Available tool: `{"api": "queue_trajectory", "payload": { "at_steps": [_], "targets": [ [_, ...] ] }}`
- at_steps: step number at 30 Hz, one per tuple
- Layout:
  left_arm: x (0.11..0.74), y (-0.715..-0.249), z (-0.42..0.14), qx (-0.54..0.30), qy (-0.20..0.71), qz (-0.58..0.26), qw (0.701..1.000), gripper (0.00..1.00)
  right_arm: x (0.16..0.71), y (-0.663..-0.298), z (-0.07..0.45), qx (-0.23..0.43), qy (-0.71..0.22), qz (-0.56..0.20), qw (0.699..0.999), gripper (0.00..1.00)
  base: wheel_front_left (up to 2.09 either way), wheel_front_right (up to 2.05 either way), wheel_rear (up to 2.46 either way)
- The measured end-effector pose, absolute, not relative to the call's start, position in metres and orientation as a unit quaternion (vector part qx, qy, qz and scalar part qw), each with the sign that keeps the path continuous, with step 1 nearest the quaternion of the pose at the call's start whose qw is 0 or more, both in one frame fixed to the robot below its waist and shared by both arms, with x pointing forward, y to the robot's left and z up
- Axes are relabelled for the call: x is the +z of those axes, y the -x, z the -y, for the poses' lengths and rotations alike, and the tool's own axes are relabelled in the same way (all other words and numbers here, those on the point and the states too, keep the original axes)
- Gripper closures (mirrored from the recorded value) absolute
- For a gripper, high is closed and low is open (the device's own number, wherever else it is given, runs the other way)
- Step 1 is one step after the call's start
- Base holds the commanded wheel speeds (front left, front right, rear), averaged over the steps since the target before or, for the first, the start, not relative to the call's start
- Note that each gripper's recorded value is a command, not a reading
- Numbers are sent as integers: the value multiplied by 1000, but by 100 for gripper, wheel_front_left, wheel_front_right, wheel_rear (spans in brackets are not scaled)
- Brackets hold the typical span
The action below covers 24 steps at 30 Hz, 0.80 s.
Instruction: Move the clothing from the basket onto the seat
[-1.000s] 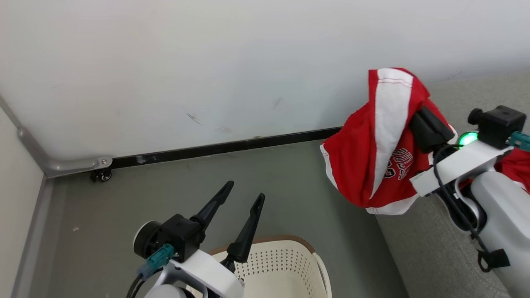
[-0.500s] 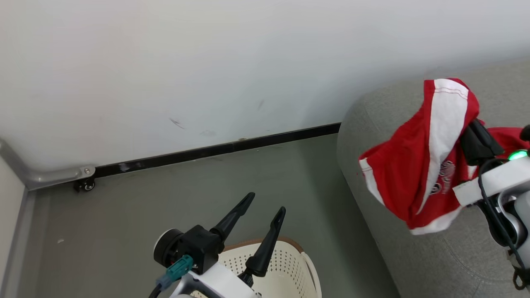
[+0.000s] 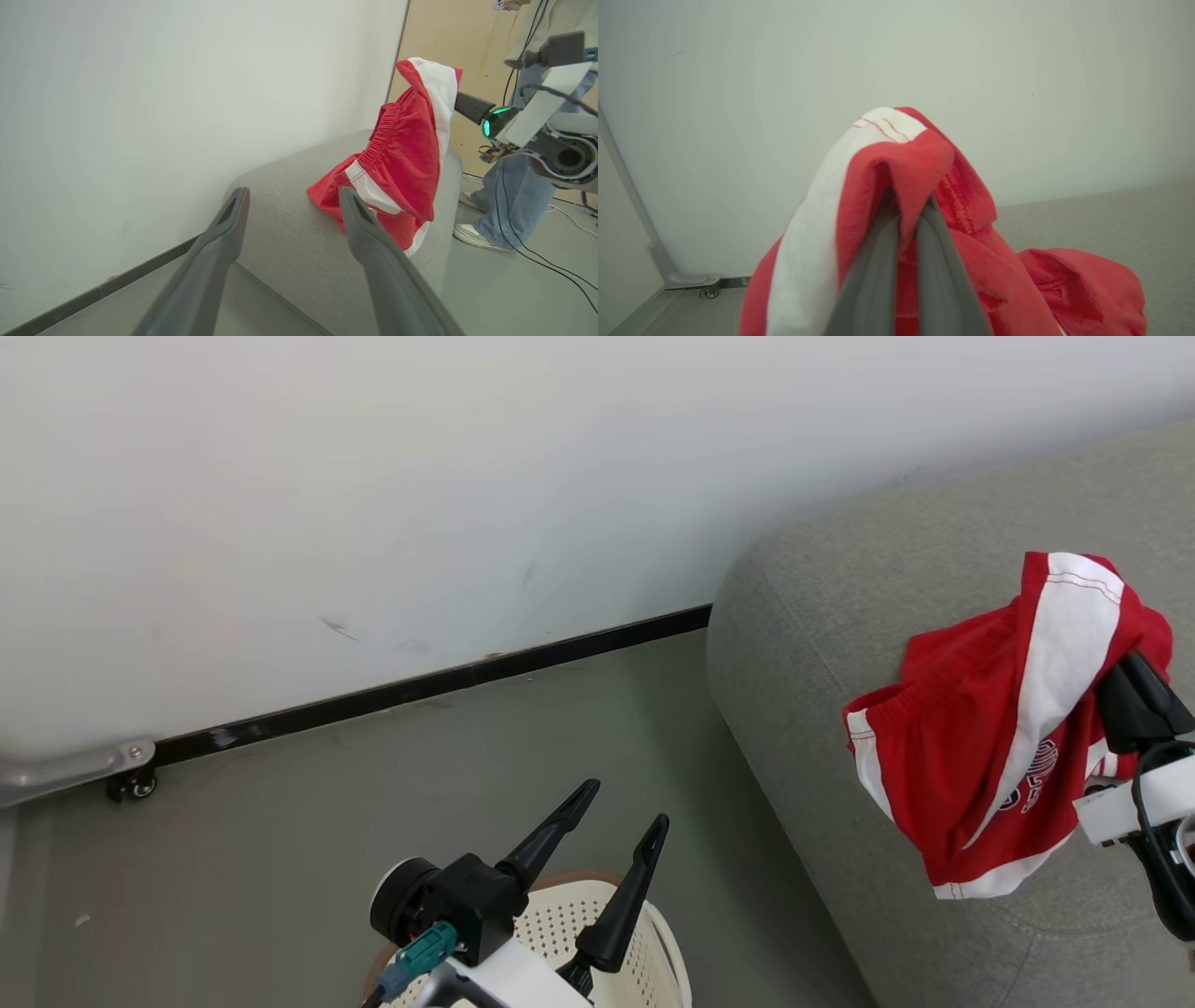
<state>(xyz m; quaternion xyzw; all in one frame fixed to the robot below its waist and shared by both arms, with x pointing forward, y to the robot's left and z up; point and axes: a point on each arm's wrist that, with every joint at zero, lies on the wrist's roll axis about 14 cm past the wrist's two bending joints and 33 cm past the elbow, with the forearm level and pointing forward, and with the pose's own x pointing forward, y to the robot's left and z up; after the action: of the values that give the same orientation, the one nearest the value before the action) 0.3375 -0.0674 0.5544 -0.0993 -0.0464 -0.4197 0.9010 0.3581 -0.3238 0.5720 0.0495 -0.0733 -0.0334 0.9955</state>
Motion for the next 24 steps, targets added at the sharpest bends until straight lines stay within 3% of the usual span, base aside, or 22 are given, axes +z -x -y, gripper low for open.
{"api": "queue_trajectory", "payload": {
  "at_steps": [12, 24],
  "targets": [
    [551, -331, 91, -454, 98, 43, 885, 0, 562, -321, 354, -88, -52, 71, 992, 100, 0, 0, 0],
    [539, -328, 102, -471, 103, 27, 876, 0, 557, -325, 370, -107, -26, 54, 992, 100, 0, 0, 0]
  ]
}}
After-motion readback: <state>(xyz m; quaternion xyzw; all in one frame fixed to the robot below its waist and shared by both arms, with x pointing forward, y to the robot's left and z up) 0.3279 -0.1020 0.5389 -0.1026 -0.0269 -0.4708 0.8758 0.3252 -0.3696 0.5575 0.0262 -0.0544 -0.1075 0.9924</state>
